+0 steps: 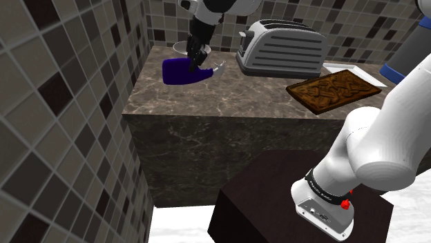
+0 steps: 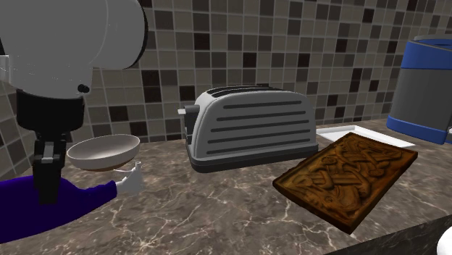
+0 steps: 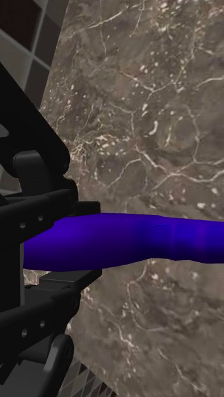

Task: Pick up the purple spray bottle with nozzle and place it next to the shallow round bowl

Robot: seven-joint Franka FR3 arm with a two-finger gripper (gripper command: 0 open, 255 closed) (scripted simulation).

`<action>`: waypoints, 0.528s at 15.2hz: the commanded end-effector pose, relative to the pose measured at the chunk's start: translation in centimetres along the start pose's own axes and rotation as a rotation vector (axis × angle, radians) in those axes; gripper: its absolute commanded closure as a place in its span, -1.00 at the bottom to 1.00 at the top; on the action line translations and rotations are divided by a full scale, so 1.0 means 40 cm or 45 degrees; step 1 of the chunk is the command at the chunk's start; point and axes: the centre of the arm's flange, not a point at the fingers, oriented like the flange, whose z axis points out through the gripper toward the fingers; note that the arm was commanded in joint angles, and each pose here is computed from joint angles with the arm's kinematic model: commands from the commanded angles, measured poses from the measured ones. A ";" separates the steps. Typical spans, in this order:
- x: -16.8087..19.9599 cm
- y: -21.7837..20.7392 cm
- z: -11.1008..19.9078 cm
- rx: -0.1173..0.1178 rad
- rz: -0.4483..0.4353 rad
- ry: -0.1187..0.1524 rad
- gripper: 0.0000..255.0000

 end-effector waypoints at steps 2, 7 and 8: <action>-0.009 -0.004 0.034 -0.001 0.000 0.001 1.00; -0.009 -0.004 0.034 -0.001 0.000 0.001 1.00; -0.009 -0.004 0.034 -0.001 0.000 0.001 1.00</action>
